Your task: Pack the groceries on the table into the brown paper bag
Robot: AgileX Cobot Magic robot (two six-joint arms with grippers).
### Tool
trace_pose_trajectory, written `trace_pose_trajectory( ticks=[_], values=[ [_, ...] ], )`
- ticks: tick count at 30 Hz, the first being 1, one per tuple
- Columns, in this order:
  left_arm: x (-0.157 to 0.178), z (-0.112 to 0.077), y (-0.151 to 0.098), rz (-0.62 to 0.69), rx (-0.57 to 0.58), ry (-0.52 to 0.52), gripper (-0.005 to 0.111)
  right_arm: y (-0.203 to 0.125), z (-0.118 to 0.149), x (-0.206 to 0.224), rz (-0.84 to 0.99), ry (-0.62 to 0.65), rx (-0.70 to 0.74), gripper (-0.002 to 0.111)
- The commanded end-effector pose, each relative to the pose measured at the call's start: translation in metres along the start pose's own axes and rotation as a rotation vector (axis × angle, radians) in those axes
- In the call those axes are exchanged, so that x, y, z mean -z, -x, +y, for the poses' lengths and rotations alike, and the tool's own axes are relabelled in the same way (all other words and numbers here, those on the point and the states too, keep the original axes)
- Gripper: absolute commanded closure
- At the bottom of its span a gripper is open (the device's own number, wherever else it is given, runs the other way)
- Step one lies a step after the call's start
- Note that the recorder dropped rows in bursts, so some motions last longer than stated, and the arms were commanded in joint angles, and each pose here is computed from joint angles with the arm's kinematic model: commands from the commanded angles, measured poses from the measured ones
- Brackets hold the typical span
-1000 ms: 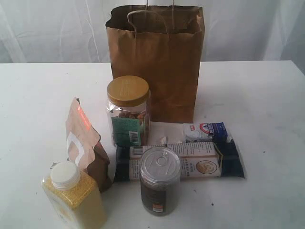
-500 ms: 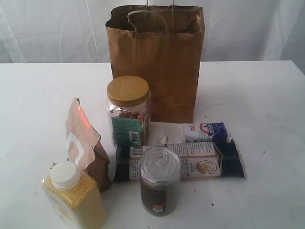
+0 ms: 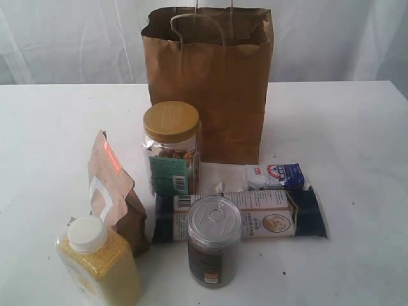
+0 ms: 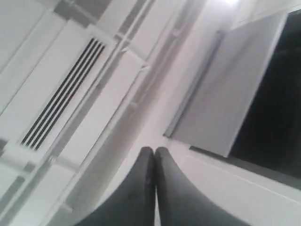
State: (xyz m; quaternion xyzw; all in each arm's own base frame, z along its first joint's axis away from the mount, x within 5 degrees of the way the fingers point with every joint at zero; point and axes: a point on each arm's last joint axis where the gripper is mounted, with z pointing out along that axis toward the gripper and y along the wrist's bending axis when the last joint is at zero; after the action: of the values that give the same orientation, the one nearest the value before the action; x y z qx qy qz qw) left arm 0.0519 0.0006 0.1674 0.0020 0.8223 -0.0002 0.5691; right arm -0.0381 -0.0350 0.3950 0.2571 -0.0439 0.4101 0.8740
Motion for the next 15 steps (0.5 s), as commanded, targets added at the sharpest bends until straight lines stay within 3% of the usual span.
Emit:
trace_pose_trajectory(
  ticks=[1,3,6,9,12,15],
  values=[
    [0.000,0.000,0.000,-0.005,0.009,-0.003,0.107,-0.052,0.039,-0.055,0.255,0.282,0.580,0.108],
    [0.000,0.000,0.000,-0.005,0.009,-0.003,0.107,-0.086,0.029,-0.072,0.464,0.364,0.978,0.108],
    [0.000,0.000,0.000,-0.005,0.009,-0.003,0.107,-0.130,-0.026,-0.084,0.886,0.349,1.405,0.108],
    [0.000,0.000,0.000,-0.005,0.009,-0.003,0.107,-0.143,-0.102,-0.075,1.258,0.018,1.558,0.108],
    [0.000,0.000,0.000,-0.005,0.009,-0.003,0.107,-0.138,-0.175,-0.043,1.660,-0.415,1.662,0.108],
    [0.000,0.000,0.000,-0.005,0.009,-0.003,0.107,-0.131,-0.229,-0.006,1.981,-0.785,1.660,0.108]
  ],
)
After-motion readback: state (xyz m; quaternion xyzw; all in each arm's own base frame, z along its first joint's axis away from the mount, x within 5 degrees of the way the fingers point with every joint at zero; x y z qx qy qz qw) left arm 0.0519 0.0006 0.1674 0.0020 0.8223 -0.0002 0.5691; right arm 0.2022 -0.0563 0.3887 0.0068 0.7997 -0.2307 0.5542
